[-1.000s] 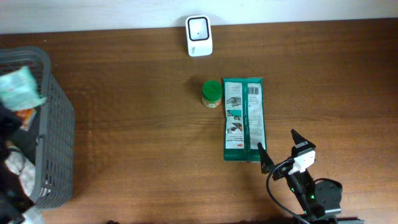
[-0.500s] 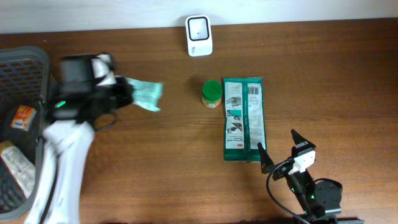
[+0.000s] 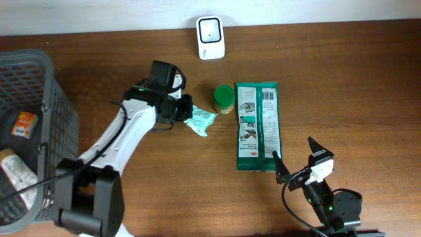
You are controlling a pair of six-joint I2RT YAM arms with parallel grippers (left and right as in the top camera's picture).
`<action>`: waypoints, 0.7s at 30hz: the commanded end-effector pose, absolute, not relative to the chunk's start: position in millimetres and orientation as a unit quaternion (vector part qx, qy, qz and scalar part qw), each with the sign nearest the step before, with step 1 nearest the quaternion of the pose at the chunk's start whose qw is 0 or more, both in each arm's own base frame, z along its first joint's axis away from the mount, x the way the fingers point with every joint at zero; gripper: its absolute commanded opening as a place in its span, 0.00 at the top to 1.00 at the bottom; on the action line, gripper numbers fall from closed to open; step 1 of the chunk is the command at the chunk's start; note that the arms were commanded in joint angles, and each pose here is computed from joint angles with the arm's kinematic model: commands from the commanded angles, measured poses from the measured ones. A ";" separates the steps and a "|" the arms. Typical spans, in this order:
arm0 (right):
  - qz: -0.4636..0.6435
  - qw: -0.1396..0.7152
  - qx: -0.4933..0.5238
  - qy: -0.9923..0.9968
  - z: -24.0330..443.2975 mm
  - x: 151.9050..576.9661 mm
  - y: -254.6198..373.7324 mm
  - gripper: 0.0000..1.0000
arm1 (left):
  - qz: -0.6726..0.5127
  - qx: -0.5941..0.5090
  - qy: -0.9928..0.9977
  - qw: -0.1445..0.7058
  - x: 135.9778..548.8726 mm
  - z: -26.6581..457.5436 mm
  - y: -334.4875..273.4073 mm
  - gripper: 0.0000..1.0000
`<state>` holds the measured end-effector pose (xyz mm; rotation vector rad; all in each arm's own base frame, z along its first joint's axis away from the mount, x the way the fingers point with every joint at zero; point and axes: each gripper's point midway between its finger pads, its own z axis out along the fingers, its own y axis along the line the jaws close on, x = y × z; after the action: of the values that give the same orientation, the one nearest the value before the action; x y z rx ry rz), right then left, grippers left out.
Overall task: Scan the item barcode
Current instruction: 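Place the mint-green pouch on the table left of the jar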
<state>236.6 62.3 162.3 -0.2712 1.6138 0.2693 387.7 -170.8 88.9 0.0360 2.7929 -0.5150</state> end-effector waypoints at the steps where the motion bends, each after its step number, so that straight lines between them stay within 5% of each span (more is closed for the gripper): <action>1: 0.117 0.674 -0.119 0.720 160.9 236.4 60.9 0.02 | -0.178 0.027 0.974 0.141 385.2 74.3 -189.8 1.00; 5: 0.117 0.674 -0.119 0.720 160.9 236.4 60.9 0.01 | -0.181 0.033 0.973 0.141 383.1 72.5 -199.5 0.97; 9: 0.117 0.674 -0.119 0.720 160.9 236.4 60.9 0.02 | -0.180 0.033 0.973 0.139 382.2 72.2 -199.3 0.59; 11: 0.117 0.674 -0.119 0.720 160.9 236.4 60.9 0.02 | -0.180 0.033 0.973 0.139 382.6 72.2 -198.8 0.51; 16: 0.117 0.674 -0.119 0.720 160.9 236.4 60.9 0.02 | -0.161 0.039 0.974 0.158 391.2 84.9 -185.0 0.50; 21: 0.117 0.674 -0.119 0.720 160.9 236.4 60.9 0.02 | -0.111 0.032 0.969 0.221 409.6 149.3 -149.6 0.48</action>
<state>236.6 62.3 162.3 -0.2712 1.6138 0.2693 379.9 -175.4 77.4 0.0717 2.8611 -0.4176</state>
